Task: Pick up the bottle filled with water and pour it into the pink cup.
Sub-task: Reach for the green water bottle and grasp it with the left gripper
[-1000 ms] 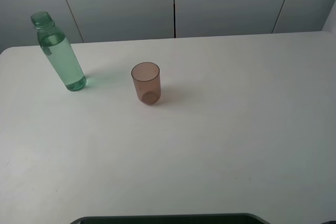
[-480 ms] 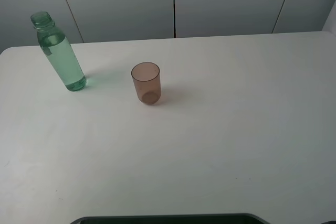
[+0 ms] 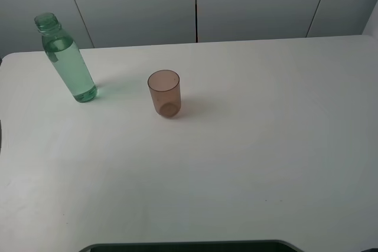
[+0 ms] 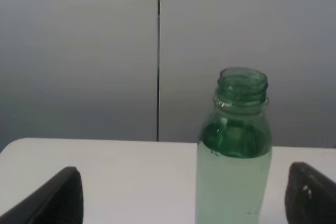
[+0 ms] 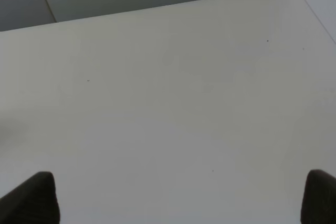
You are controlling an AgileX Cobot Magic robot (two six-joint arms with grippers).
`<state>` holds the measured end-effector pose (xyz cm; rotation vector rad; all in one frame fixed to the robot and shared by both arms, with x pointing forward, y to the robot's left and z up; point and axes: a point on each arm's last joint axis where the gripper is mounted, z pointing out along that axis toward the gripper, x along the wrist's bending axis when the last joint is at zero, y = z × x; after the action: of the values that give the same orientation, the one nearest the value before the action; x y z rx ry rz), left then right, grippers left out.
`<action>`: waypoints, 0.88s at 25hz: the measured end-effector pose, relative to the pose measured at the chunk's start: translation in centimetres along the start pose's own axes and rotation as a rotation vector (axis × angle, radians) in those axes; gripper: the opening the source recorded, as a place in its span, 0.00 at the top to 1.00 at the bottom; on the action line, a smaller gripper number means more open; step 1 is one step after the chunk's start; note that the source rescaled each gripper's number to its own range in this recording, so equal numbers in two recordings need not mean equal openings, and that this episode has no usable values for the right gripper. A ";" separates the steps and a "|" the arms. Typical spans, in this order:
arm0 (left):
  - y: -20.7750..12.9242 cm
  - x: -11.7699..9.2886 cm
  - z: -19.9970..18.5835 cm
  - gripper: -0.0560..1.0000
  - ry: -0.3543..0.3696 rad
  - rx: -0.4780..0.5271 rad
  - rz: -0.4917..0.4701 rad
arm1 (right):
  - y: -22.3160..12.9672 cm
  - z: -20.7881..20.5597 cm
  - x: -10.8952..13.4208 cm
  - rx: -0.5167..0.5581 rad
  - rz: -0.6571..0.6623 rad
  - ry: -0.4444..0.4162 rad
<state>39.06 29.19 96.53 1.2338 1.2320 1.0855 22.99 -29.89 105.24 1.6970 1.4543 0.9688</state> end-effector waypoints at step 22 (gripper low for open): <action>-4.0 -0.6 10.2 0.06 -0.113 0.119 0.099 | 0.0 0.0 0.0 0.000 0.000 0.000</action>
<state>48.90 27.61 92.00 1.4411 1.1732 1.0107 22.99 -29.89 105.24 1.6970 1.4543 0.9688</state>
